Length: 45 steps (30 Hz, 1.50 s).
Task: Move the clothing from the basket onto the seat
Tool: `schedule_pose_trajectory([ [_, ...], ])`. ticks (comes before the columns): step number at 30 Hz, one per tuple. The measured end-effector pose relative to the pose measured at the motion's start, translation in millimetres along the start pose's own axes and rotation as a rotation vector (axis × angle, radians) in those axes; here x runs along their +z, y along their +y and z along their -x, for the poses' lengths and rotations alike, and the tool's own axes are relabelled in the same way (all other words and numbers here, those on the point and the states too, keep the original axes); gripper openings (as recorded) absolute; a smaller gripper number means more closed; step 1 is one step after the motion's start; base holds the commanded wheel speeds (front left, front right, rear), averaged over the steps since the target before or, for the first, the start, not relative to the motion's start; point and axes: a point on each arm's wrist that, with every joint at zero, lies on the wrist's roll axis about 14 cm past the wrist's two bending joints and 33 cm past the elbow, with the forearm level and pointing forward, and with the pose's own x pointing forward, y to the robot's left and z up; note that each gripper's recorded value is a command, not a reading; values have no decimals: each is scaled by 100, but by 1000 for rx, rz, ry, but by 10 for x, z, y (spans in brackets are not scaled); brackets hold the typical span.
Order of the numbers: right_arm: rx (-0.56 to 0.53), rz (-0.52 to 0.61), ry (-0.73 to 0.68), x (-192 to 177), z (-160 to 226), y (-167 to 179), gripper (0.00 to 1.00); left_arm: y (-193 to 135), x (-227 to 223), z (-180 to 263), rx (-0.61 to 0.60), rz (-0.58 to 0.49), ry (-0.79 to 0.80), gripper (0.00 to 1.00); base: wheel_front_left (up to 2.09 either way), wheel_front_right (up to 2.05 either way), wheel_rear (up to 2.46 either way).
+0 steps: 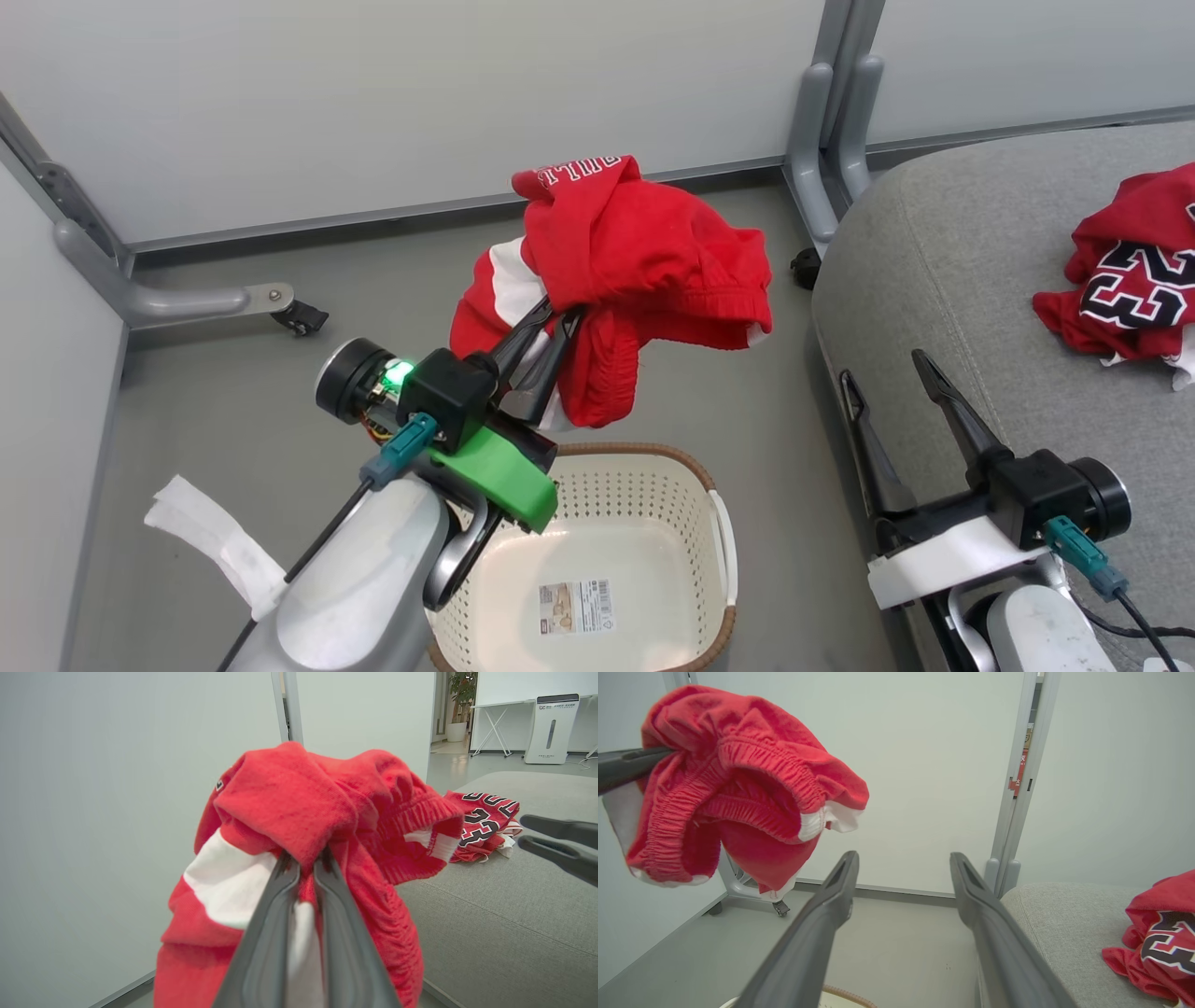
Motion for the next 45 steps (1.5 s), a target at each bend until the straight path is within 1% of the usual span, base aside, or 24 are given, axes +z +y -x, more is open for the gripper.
schedule_pose_trajectory([
  [6, -5, -13, -8, 31, 32, -4, 100, -44, 29, 19, -7, -2, -11, 0, 0, 0, 0],
  [10, 15, -35, -6, 29, 57, 83, 100, -47, 43, 15, -9, -6, -15, 0, 0, 0, 0],
  [16, 91, -83, -2, 16, 60, 367, 100, -72, 46, 5, -15, -10, -16, 0, 0, 0, 0],
  [25, 247, -168, 5, 16, 43, 912, 100, -186, 68, -75, -48, -1, -27, 0, 0, 0, 0],
  [29, 294, -201, -3, 47, -19, 1062, 100, -264, 70, -117, -70, 6, -32, 0, 0, 0, 0],
  [36, 340, -226, -5, 45, -147, 1187, 100, -371, 62, -164, -99, 22, -36, 0, 0, 0, 0],
  [45, 366, -229, 42, -127, -288, 1246, 100, -479, 24, -192, -129, 44, -32, 0, 0, 0, 0],
])
